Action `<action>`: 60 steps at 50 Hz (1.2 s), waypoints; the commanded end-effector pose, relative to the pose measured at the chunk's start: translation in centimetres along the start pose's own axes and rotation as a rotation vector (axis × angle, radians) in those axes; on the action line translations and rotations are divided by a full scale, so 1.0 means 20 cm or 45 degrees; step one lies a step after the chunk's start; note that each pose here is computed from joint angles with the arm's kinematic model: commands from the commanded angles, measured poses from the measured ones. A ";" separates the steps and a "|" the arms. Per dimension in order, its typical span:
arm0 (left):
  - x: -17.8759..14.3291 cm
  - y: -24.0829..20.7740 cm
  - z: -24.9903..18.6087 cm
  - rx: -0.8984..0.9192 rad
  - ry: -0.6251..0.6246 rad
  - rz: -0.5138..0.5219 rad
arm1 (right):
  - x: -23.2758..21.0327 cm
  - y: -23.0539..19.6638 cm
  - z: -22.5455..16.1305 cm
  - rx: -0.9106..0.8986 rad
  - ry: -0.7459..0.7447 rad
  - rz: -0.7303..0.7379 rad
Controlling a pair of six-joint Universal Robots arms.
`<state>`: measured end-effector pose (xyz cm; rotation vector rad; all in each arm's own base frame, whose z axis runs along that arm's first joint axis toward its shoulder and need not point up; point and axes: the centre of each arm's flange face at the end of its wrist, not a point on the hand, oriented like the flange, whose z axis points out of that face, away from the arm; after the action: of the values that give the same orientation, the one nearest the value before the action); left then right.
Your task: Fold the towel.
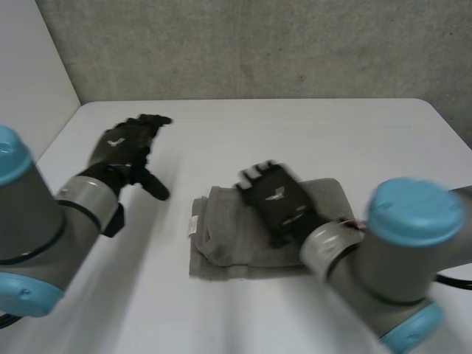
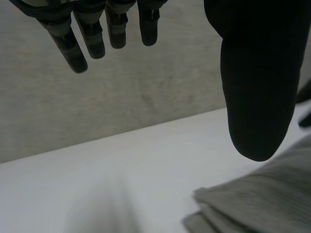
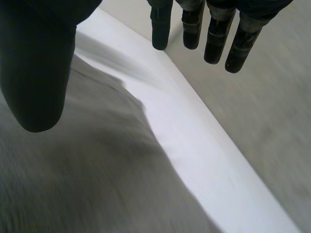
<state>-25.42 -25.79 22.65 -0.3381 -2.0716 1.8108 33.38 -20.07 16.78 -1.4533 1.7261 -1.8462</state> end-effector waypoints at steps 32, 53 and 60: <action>0.42 0.21 -0.10 -0.178 -0.012 0.382 | 0.25 0.06 -0.06 -0.051 0.105 0.122; 0.04 -0.08 -0.16 -0.036 -0.299 0.283 | -0.21 -0.14 0.00 -0.014 0.000 -0.077; 0.06 -0.07 -0.16 -0.026 -0.244 0.131 | 0.22 0.06 -0.14 -0.160 0.252 0.185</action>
<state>-24.60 -22.79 24.73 -0.3707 -2.2912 2.0323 35.38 -17.52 17.09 -1.4827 1.7672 -1.8660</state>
